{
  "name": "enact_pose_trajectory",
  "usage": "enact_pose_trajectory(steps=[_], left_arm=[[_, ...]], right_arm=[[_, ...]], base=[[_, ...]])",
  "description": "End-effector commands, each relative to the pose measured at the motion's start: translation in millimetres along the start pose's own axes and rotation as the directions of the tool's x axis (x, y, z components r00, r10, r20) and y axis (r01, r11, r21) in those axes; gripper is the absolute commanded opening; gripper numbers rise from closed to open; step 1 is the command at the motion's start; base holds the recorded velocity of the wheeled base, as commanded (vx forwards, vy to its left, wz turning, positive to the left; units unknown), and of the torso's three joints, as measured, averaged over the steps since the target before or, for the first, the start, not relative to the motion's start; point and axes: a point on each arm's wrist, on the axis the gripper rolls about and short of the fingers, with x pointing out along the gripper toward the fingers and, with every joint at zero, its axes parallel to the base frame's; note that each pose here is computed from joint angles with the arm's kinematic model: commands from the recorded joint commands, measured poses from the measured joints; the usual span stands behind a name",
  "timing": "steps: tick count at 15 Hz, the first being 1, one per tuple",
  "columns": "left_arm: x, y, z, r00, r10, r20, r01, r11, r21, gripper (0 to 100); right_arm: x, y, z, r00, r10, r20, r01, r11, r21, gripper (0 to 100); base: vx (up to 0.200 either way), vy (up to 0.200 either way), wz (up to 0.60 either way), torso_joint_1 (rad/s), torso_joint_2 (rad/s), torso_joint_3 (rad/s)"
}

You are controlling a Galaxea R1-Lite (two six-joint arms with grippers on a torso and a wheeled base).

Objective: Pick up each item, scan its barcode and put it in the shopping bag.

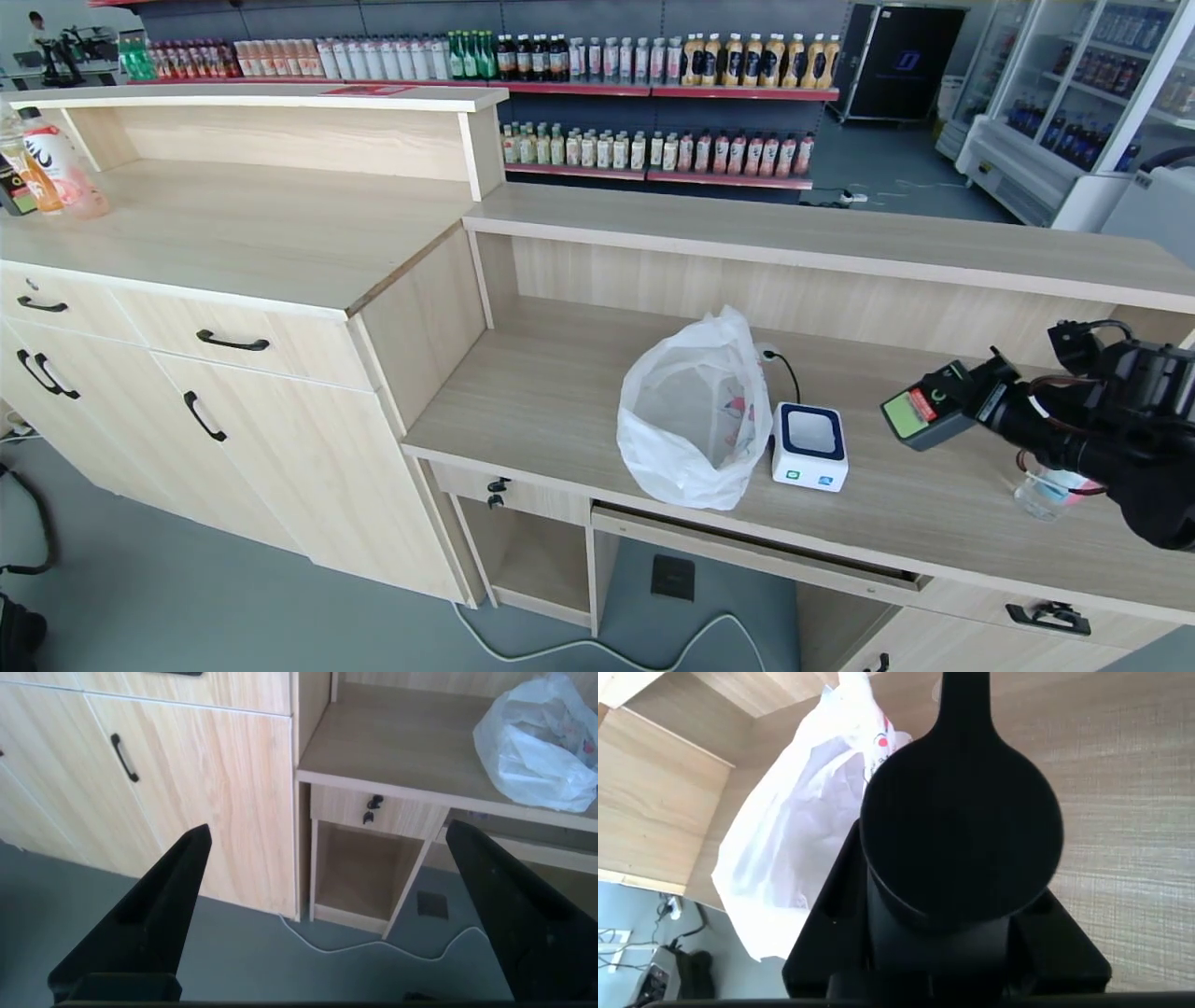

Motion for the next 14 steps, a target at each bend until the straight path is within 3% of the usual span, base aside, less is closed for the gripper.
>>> enact_pose_trajectory(steps=[1, 14], left_arm=[[0, 0.0, 0.0, 1.0, -0.001, 0.0, 0.001, 1.0, 0.0, 100], [0, 0.0, 0.0, 1.0, -0.001, 0.0, 0.001, 1.0, 0.0, 100]], right_arm=[[7, -4, -2, 1.0, 0.003, 0.0, -0.003, 1.0, -0.003, 0], [37, -6, -16, 0.999, 0.037, -0.031, -0.038, 0.998, -0.041, 0]], base=[[0.0, 0.0, 0.0, 0.0, 0.0, 0.0], [0.0, 0.0, 0.0, 0.0, 0.0, 0.0]])
